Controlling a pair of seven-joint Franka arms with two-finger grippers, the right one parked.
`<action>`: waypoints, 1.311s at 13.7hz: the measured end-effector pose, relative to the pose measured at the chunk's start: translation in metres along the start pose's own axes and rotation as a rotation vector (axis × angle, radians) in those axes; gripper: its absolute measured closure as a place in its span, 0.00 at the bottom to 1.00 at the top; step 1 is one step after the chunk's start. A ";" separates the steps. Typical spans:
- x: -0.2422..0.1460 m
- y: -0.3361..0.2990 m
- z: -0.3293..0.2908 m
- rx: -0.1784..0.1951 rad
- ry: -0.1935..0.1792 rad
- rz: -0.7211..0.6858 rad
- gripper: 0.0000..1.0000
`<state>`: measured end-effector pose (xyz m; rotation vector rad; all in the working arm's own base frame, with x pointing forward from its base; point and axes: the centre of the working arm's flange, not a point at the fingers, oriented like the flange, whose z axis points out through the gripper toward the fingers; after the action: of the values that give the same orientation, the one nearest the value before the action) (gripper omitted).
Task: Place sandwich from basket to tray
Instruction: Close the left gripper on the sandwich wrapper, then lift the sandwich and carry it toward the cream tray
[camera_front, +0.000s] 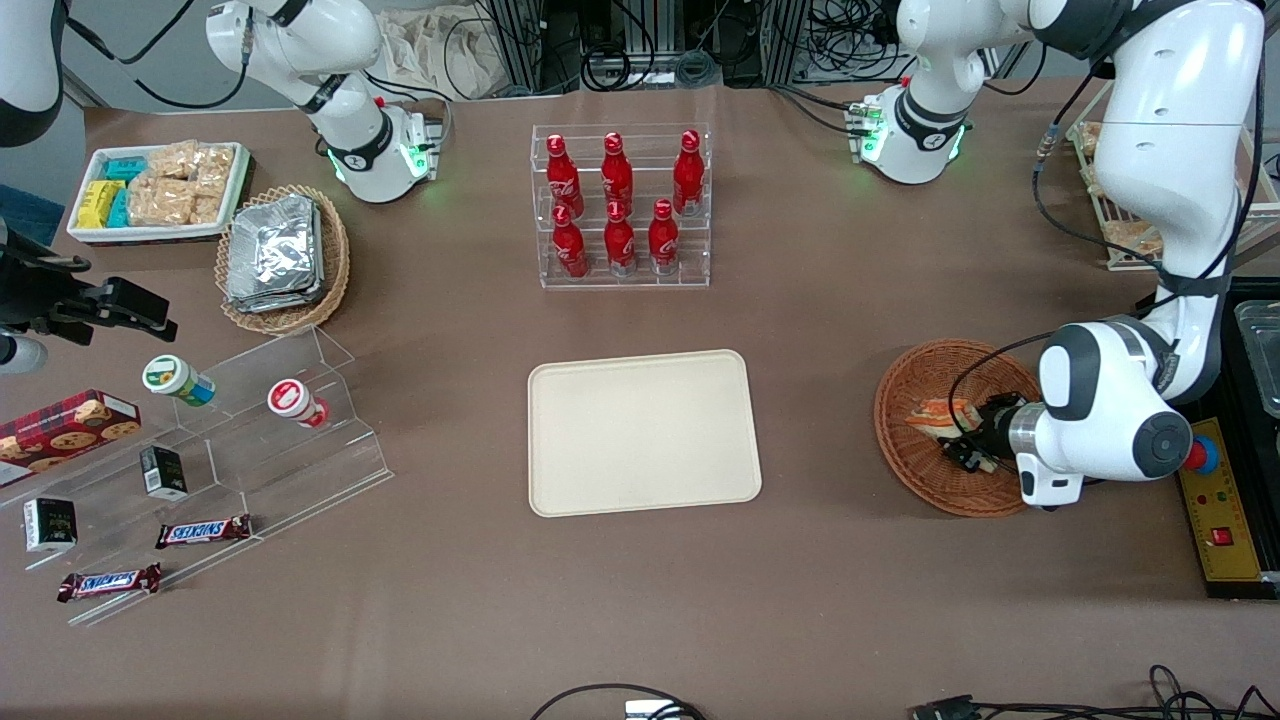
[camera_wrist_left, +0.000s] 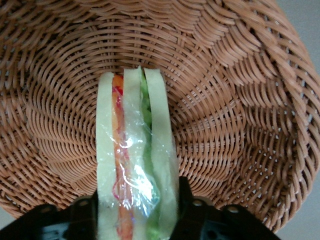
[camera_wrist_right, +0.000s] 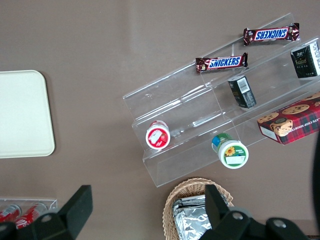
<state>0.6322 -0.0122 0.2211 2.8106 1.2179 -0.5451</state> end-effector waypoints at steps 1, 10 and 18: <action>-0.001 0.000 -0.002 -0.001 0.001 0.001 0.57; -0.086 0.028 -0.138 -0.013 0.020 0.186 0.80; -0.197 0.111 -0.137 0.019 0.025 0.573 0.84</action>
<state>0.6283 -0.2051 0.4017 2.9806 0.3607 -0.4752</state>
